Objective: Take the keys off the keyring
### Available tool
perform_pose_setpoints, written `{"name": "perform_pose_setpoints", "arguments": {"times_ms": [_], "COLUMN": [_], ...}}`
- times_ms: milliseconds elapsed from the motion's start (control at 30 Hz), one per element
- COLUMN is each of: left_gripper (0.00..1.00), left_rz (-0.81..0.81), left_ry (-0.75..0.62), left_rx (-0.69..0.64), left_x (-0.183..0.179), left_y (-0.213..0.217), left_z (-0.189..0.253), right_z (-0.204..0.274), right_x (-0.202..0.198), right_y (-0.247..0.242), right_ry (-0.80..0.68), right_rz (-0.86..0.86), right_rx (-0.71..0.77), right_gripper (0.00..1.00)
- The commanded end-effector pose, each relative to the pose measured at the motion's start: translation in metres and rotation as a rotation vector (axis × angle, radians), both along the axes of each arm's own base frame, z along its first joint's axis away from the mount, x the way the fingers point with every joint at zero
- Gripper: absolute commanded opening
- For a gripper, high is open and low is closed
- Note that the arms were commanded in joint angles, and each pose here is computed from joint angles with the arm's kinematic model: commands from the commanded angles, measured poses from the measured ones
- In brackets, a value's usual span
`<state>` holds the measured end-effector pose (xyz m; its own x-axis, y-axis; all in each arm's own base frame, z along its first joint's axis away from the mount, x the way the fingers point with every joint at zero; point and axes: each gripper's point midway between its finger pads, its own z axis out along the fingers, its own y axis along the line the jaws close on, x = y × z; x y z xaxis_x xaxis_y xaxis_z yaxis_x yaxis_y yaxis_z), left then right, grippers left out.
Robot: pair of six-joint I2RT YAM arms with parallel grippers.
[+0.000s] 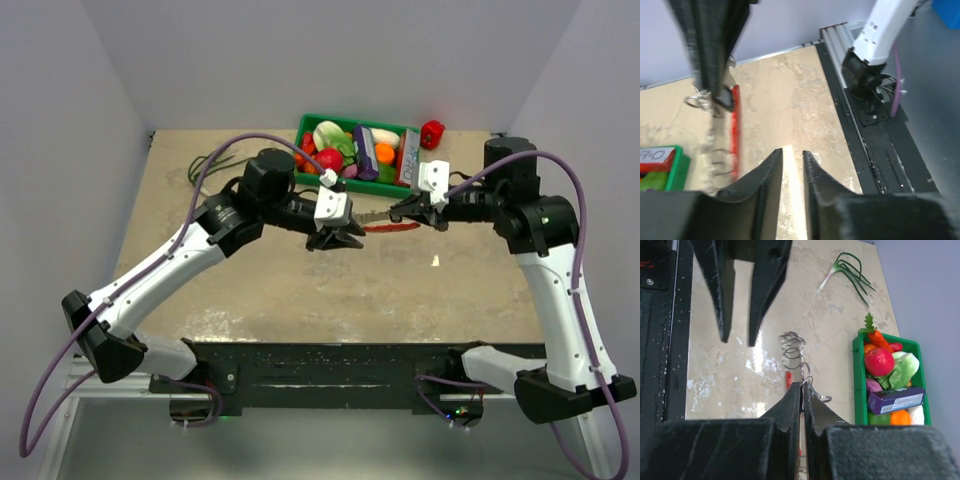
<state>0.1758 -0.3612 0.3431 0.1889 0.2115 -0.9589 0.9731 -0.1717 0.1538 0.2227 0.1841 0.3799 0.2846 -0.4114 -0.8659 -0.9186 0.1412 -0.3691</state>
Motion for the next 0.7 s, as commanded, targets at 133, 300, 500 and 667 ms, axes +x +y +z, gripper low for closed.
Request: {"name": "perform_pose_setpoints", "arguments": {"times_ms": [133,300,500,667], "left_gripper": [0.47,0.56,0.58,0.58], "left_rz": [0.154,0.146,0.126,0.098], "left_ry": [-0.149,-0.147,-0.167,-0.179], "left_rx": [-0.087,-0.071,-0.043,-0.030], "left_x": [0.029,0.038,0.044,0.043], "left_y": [0.004,-0.007,-0.023,-0.034], "left_z": [0.057,0.049,0.037,0.032], "right_z": [0.008,0.006,0.004,0.000], "right_x": [-0.013,-0.019,-0.025,-0.032], "right_y": [-0.003,-0.003,-0.002,-0.003], "right_ry": [-0.057,-0.046,-0.030,-0.020], "right_rz": [0.041,0.061,0.085,0.119], "right_rx": [-0.019,-0.028,-0.029,-0.053], "right_gripper": [0.00,0.00,0.00,0.00]}}
